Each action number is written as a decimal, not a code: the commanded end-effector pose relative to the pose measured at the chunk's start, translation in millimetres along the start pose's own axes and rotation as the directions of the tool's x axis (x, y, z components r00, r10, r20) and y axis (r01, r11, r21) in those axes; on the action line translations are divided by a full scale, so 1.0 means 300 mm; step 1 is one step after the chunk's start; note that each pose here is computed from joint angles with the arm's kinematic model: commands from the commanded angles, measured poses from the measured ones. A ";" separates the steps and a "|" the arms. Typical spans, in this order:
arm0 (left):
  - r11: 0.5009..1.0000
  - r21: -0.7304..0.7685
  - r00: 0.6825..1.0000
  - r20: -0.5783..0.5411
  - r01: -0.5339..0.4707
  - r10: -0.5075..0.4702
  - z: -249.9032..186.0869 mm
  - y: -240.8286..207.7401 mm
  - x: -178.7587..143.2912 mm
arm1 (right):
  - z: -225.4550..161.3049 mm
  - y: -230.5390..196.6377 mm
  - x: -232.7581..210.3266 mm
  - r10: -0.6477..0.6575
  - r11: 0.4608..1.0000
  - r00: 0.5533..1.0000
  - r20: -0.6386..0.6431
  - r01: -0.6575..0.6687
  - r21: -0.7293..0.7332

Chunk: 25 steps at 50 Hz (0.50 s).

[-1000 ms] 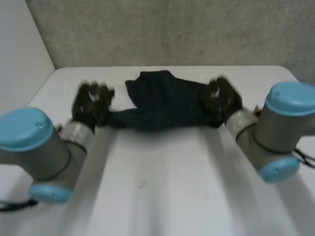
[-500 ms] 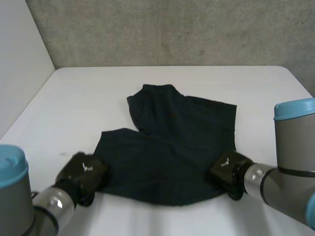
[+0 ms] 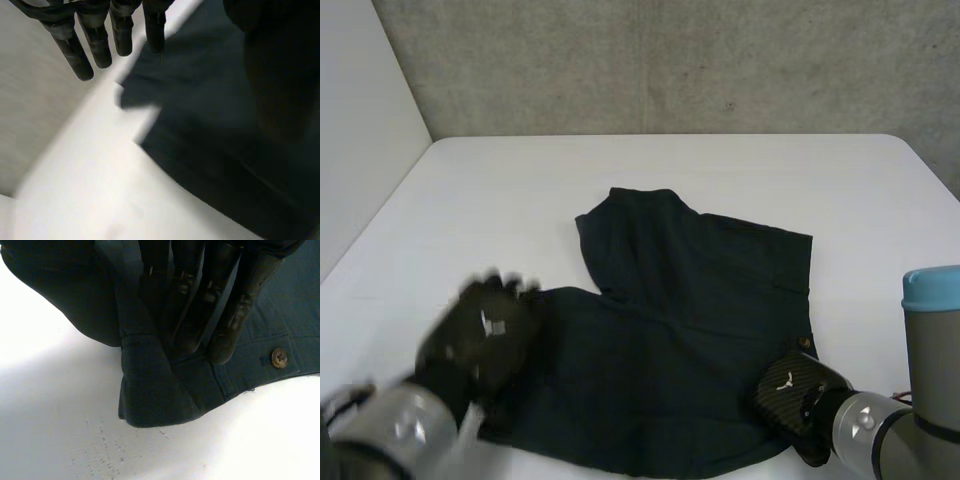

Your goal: Fold the shorts.

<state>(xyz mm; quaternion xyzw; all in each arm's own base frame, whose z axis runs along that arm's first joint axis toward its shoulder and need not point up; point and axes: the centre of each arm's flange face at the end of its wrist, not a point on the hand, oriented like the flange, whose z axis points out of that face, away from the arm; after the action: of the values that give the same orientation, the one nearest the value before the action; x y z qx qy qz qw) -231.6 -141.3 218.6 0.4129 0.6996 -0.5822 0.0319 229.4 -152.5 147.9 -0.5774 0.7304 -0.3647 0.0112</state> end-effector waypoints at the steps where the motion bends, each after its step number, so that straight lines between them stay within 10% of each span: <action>1: 0.975 0.223 1.000 0.023 0.008 -0.014 0.218 -0.103 -0.099 | 0.012 0.009 -0.009 -0.003 1.000 1.000 -0.016 0.004 0.016; 11: 0.932 0.363 0.984 -0.169 0.016 0.049 0.515 -0.084 -0.031 | 0.026 0.003 0.000 -0.006 0.999 0.999 -0.048 0.008 0.046; 25: 0.910 0.383 0.971 -0.109 -0.158 0.215 0.855 0.068 0.003 | 0.041 0.007 0.000 -0.003 0.998 0.998 -0.062 0.007 0.059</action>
<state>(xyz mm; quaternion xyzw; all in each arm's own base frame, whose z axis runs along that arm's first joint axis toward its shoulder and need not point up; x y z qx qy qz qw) -324.7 -335.2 147.4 0.4867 0.5590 -0.6665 -0.0798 232.7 -157.9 139.2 -0.5677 0.7179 -0.4028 0.0047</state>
